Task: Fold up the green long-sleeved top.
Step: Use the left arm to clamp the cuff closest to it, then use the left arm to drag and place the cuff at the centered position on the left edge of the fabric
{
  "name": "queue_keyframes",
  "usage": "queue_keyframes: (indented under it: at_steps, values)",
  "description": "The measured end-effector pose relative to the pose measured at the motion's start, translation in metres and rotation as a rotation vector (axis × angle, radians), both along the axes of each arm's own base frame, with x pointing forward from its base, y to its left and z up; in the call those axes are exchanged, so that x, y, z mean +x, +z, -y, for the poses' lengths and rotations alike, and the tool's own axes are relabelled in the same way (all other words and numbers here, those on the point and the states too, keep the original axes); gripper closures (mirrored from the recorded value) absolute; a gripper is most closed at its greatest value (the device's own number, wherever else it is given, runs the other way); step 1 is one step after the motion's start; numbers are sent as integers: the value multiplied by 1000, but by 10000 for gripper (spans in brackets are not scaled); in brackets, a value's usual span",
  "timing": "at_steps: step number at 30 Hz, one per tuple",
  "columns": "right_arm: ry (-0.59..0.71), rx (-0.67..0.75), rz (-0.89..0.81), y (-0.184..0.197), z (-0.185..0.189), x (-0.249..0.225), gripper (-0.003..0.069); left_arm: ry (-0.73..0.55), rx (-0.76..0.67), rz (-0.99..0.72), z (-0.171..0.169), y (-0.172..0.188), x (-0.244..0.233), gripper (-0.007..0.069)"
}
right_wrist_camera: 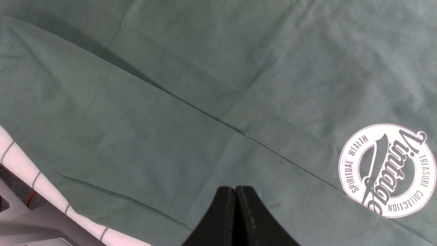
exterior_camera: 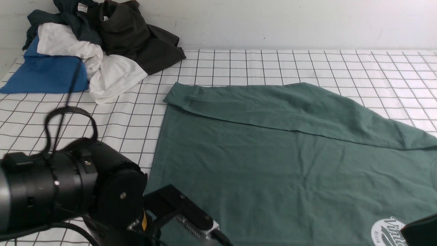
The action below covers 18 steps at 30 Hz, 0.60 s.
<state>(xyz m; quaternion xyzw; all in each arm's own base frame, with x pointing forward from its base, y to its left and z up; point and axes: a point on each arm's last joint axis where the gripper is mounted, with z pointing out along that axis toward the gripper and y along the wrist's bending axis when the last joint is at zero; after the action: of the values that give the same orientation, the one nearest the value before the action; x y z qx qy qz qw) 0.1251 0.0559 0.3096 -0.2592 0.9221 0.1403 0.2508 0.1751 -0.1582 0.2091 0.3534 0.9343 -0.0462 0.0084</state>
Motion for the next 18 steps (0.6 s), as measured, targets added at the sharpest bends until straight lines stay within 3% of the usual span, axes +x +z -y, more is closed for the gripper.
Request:
queue_keyframes:
  at_steps: [7, 11, 18]
  values:
    - [-9, 2, 25, 1, 0, 2, 673, 10, -50, 188, 0, 64, 39, 611]
    - [-10, -7, 28, 1, 1, 2, 673, 59, -73, 241, -5, 92, 86, 609]
    - [-28, -21, 25, 0, 3, 3, 673, 107, -122, 215, -9, 101, 153, 609]
